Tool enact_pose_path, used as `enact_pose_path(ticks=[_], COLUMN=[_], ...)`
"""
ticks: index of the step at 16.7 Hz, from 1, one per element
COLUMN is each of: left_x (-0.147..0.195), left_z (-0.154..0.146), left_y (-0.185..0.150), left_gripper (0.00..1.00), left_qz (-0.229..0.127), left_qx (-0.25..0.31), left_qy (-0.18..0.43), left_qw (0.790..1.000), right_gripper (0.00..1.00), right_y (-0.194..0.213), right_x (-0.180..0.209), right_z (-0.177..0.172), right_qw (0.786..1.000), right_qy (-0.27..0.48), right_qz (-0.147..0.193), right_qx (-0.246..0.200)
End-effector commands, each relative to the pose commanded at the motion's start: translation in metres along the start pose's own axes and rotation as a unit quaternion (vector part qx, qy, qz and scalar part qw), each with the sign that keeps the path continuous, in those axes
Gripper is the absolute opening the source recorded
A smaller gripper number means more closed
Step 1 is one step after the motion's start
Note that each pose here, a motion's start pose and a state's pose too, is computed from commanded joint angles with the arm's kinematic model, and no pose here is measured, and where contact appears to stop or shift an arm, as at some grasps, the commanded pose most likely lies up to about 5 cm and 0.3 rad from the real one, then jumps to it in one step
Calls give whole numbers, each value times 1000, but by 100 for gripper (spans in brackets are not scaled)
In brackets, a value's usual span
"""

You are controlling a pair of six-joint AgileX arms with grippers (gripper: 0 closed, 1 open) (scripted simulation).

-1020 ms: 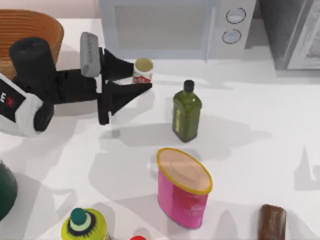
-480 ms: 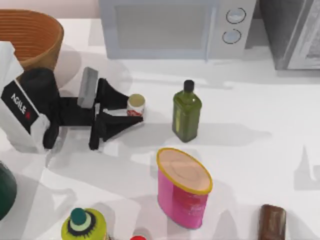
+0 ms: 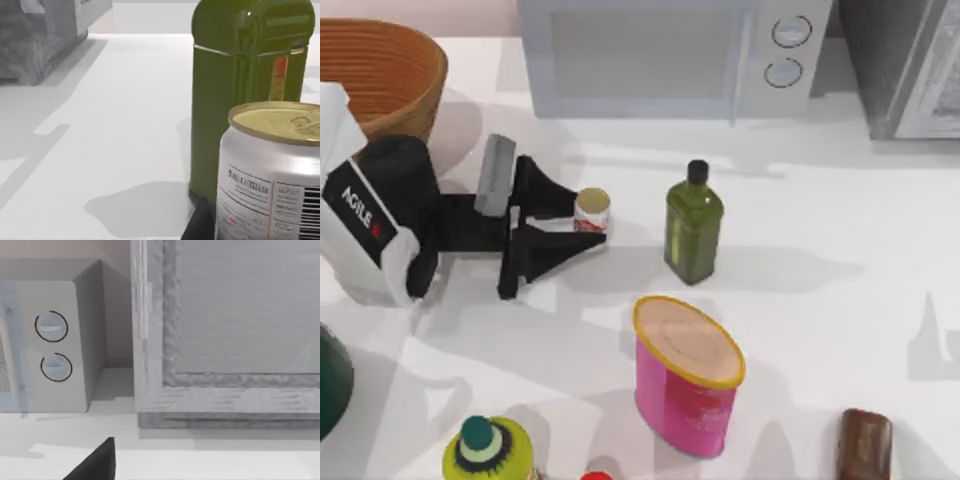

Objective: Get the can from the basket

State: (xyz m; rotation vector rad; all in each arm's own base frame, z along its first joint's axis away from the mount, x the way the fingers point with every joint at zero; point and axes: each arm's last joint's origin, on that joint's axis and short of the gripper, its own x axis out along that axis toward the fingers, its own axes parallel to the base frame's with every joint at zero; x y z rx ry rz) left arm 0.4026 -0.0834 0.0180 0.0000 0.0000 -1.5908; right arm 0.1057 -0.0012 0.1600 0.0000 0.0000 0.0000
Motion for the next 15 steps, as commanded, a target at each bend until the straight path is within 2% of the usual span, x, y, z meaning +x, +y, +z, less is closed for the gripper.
enact_pose_path(ticks=[9,15], left_x=[0,0], left_z=[0,0], left_y=[0,0], left_gripper=[98,100], left_qz=[0,0], left_qx=[0,0], left_qy=[0,0], left_qw=[1000,1000], right_gripper=[100,100], right_y=[0,0], right_x=[0,0], right_z=[0,0], right_qw=[1000,1000], right_qy=[0,0], right_qz=[0,0], right_qx=[0,0])
